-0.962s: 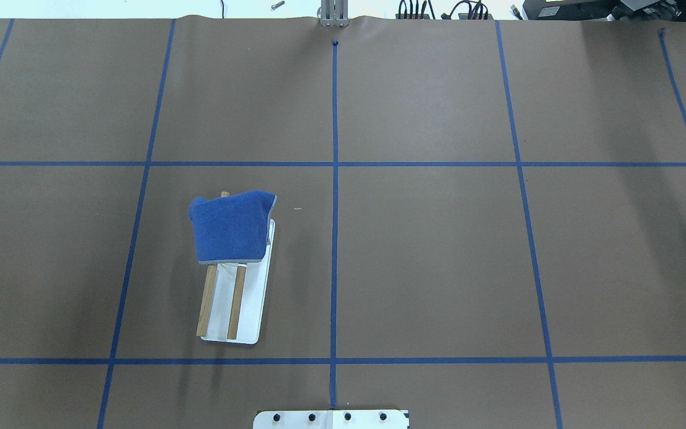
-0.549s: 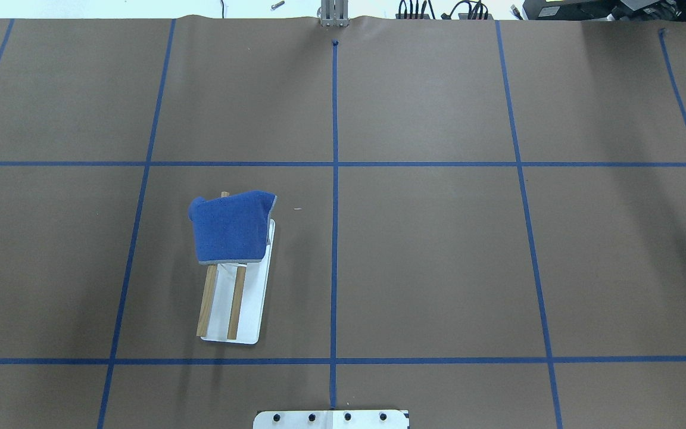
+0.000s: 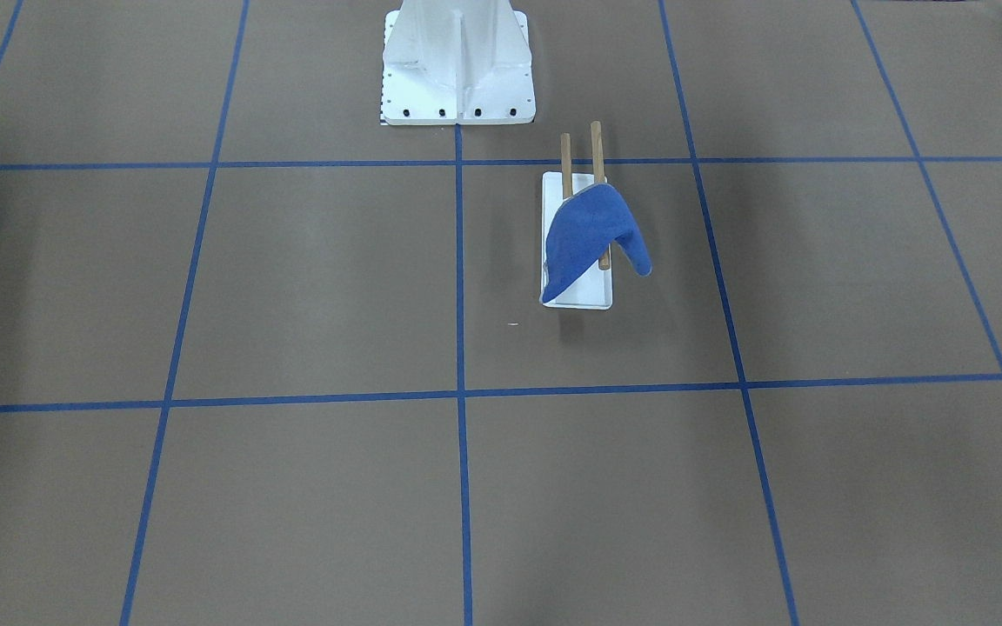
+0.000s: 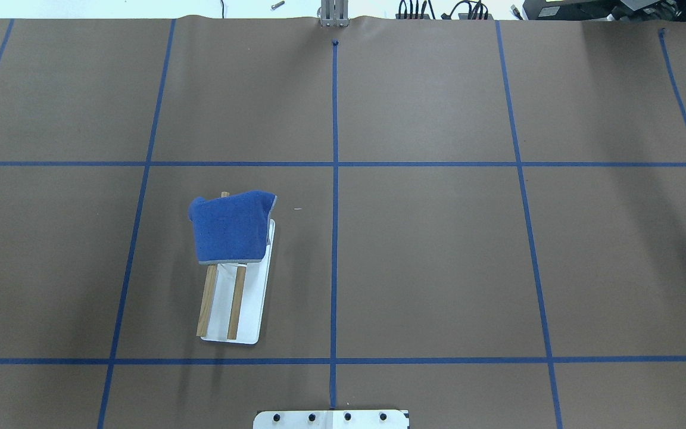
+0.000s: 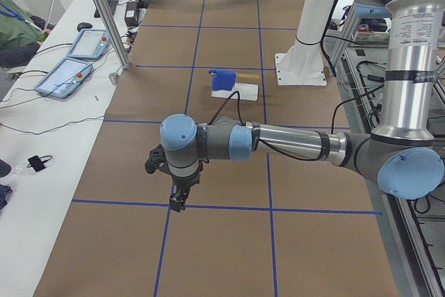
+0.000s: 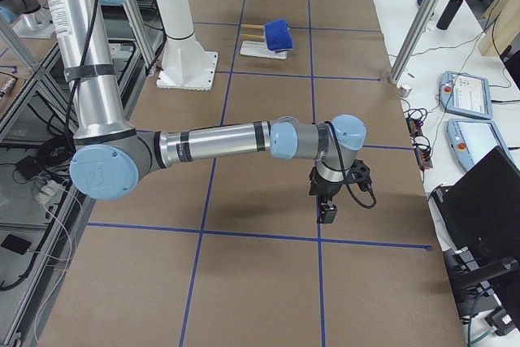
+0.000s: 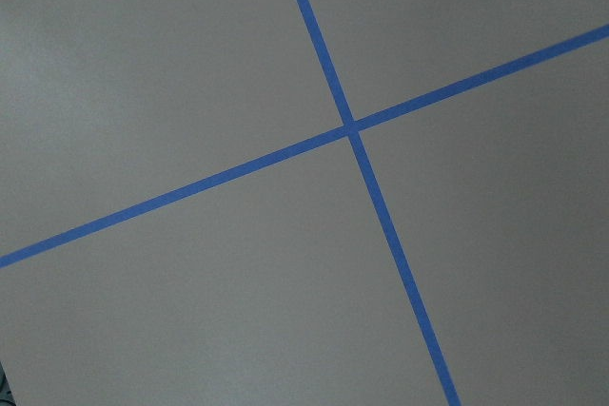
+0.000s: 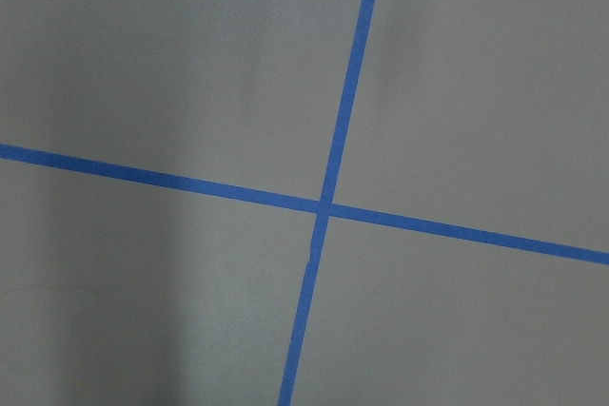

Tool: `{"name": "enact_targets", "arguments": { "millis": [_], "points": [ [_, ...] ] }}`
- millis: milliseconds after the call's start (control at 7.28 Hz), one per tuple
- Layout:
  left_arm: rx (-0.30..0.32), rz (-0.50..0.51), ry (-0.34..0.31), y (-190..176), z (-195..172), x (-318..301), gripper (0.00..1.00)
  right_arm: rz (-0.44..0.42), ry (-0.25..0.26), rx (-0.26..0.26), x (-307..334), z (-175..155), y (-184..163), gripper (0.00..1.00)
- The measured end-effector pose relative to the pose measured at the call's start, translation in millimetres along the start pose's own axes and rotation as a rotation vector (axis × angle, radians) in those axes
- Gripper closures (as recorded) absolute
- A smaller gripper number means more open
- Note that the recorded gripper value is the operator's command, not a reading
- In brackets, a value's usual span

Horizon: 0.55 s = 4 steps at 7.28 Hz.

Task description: Hang towel on rack

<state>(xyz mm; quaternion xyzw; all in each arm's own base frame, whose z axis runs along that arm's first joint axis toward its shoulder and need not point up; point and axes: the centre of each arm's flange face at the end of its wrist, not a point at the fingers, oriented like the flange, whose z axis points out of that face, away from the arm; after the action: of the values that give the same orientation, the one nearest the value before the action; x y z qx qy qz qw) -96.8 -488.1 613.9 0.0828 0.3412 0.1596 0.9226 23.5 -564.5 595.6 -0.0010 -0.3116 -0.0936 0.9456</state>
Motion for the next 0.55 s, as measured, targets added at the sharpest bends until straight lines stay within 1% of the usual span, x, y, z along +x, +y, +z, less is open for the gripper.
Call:
{"name": "enact_targets", "arguments": {
  "millis": [549],
  "points": [
    [-0.007,-0.006,0.003,3.6,3.6,-1.9,0.02,0.015,-0.027,-0.001,-0.9,3.0,4.4,0.0]
  ]
}}
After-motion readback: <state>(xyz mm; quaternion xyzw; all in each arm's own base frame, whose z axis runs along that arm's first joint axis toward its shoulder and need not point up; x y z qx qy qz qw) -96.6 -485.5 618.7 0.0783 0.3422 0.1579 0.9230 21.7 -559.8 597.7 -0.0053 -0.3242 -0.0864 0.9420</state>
